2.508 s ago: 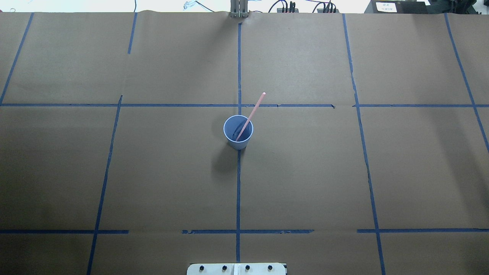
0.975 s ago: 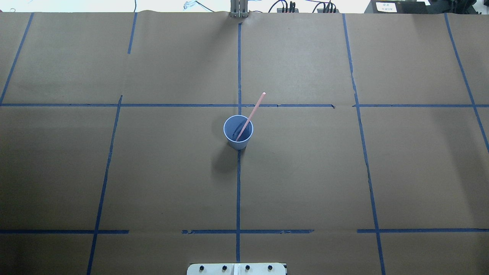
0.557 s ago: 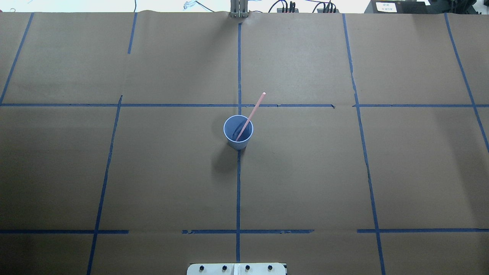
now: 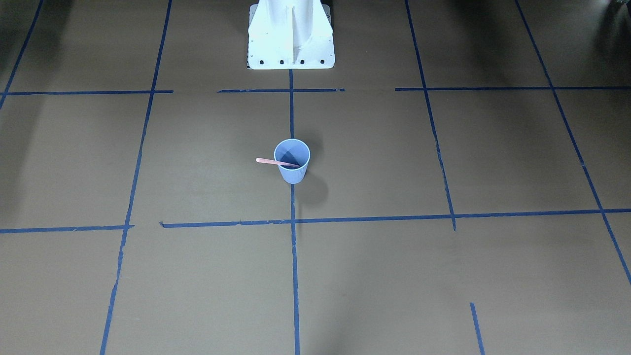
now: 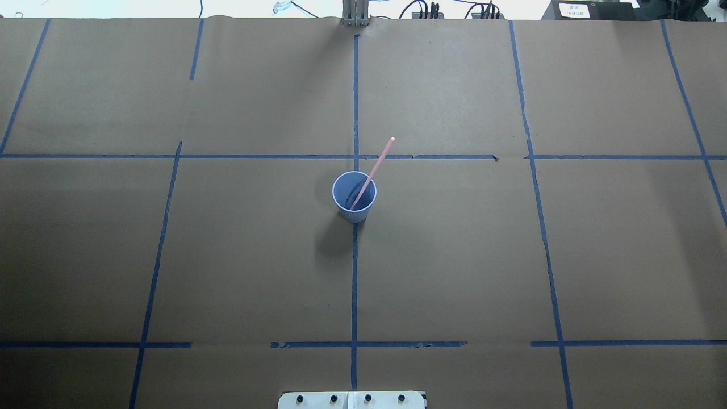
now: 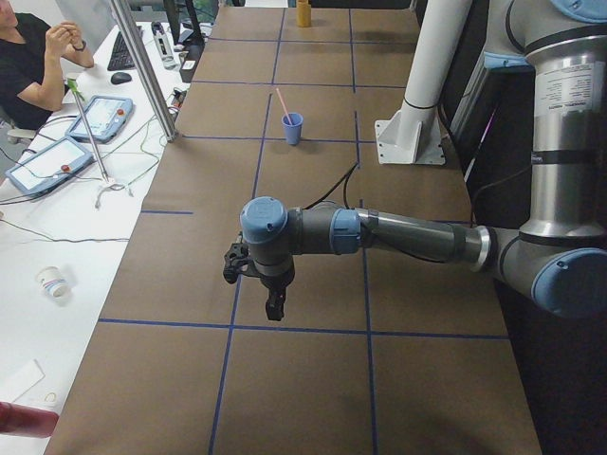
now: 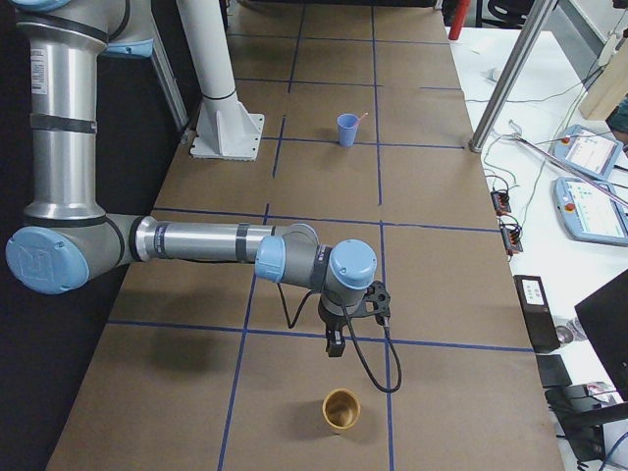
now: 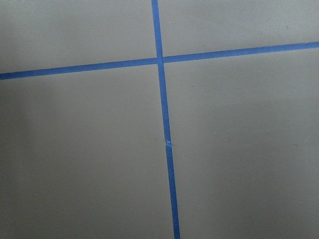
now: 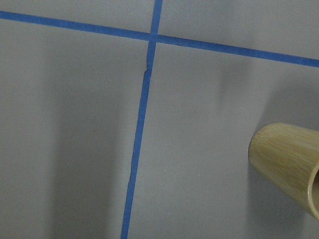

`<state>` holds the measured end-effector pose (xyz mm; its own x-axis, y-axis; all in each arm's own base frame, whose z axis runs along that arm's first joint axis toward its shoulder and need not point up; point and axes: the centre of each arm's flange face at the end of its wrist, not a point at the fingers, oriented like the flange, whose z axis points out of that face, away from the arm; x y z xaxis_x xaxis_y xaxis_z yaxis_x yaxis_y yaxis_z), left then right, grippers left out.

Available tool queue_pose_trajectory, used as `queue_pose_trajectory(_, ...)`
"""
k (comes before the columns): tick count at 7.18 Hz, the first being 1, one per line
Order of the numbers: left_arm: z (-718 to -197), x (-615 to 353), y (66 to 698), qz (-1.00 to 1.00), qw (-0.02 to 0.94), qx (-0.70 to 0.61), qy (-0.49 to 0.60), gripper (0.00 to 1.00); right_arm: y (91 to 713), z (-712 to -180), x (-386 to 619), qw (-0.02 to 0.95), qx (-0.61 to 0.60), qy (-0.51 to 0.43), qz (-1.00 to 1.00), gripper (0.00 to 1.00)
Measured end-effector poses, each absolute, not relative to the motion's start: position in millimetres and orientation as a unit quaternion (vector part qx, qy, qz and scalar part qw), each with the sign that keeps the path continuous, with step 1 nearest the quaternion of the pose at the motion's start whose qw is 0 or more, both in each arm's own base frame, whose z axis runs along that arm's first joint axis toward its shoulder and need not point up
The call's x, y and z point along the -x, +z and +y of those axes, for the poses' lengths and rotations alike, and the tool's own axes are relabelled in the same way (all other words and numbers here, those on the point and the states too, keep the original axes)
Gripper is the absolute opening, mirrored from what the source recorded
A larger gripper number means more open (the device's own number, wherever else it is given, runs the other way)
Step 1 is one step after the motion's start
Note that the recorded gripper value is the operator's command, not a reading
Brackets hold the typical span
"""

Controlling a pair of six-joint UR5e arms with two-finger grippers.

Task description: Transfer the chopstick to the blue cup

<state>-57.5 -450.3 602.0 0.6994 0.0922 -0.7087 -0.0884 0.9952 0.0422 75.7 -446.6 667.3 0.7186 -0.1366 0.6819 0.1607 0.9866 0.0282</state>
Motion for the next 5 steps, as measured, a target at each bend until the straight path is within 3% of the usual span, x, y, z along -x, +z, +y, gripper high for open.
queue_pose_trajectory(5,-448,54,619,0.382,0.923,0.014,0.047,1.0,667,-448,-72,0.925,0.005,-0.087,-0.37,1.0)
